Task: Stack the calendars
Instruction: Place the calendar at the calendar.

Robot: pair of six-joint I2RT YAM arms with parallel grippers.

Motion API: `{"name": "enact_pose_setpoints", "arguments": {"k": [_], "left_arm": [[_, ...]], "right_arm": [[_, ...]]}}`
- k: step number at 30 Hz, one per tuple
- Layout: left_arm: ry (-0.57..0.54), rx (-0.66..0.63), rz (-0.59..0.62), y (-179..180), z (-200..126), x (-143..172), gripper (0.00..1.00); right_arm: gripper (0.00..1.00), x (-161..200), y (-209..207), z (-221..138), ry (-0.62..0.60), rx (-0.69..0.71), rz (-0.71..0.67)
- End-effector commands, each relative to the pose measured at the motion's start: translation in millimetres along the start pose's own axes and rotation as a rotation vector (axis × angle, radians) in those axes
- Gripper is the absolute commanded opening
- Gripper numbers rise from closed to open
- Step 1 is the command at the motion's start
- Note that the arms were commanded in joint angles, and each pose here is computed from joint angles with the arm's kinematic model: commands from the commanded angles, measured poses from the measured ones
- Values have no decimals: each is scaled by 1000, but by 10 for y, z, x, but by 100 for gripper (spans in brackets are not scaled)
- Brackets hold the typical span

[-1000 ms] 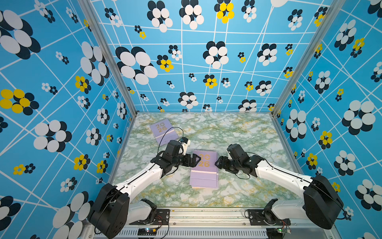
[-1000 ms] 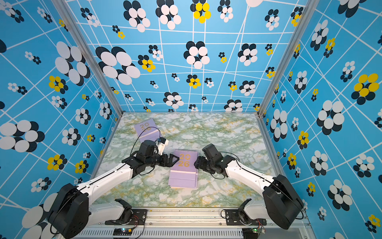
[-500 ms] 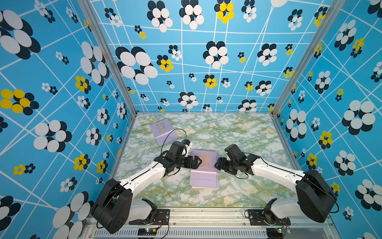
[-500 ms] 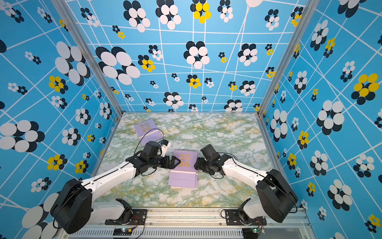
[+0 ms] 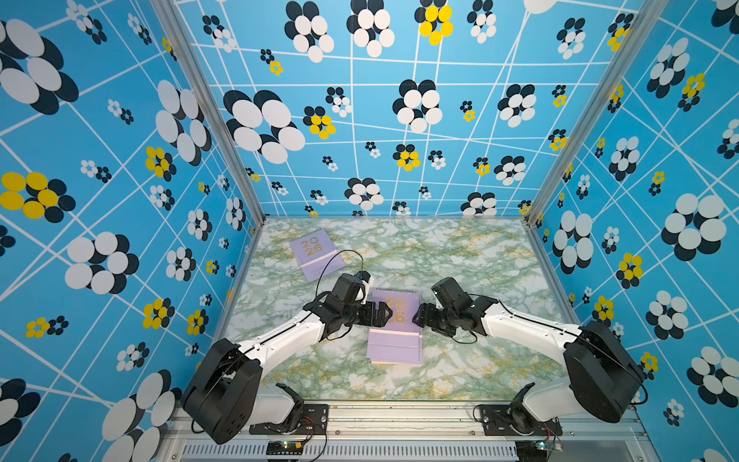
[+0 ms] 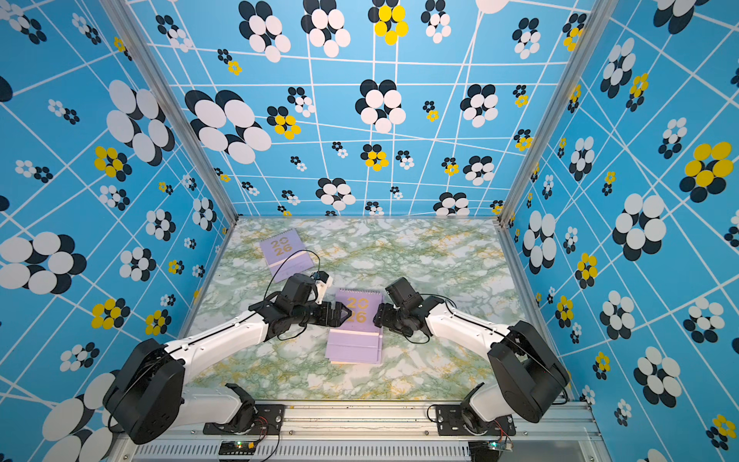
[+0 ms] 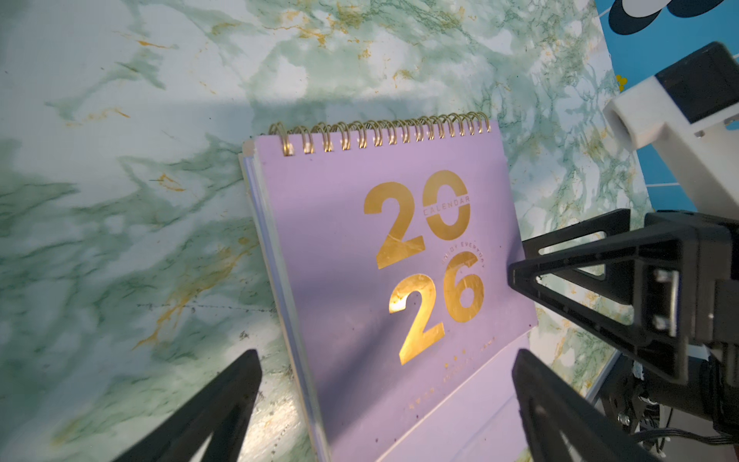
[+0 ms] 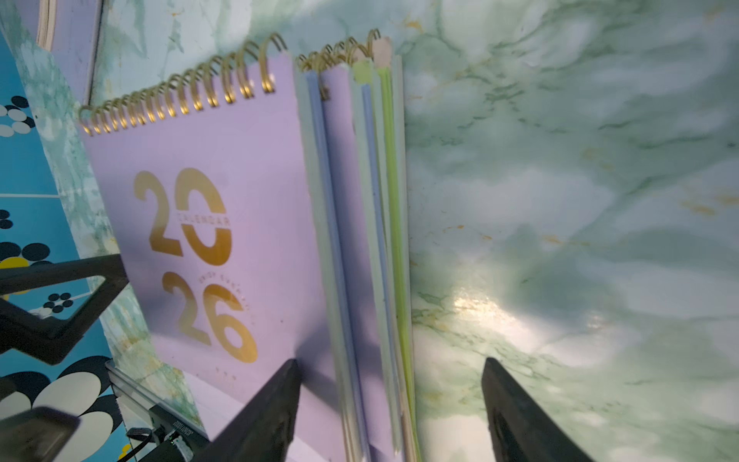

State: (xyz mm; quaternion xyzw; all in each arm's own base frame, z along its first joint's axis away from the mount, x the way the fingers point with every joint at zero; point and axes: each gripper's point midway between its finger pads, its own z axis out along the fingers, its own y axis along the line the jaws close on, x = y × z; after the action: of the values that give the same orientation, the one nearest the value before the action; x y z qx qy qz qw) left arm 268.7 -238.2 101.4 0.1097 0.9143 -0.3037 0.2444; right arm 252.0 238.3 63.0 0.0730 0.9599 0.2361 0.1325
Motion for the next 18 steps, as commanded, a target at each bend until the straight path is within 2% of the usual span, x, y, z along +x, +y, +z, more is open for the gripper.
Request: {"name": "enact_pose_setpoints", "arguments": {"k": [1,18], "left_arm": [[-24,7,10,-91,15,-110,100],[-14,8,15,-156,39,-65,99]], "right_arm": [[73,-43,122,11,-1,-32,-22],[73,-25,315,98,37,-79,-50]]}}
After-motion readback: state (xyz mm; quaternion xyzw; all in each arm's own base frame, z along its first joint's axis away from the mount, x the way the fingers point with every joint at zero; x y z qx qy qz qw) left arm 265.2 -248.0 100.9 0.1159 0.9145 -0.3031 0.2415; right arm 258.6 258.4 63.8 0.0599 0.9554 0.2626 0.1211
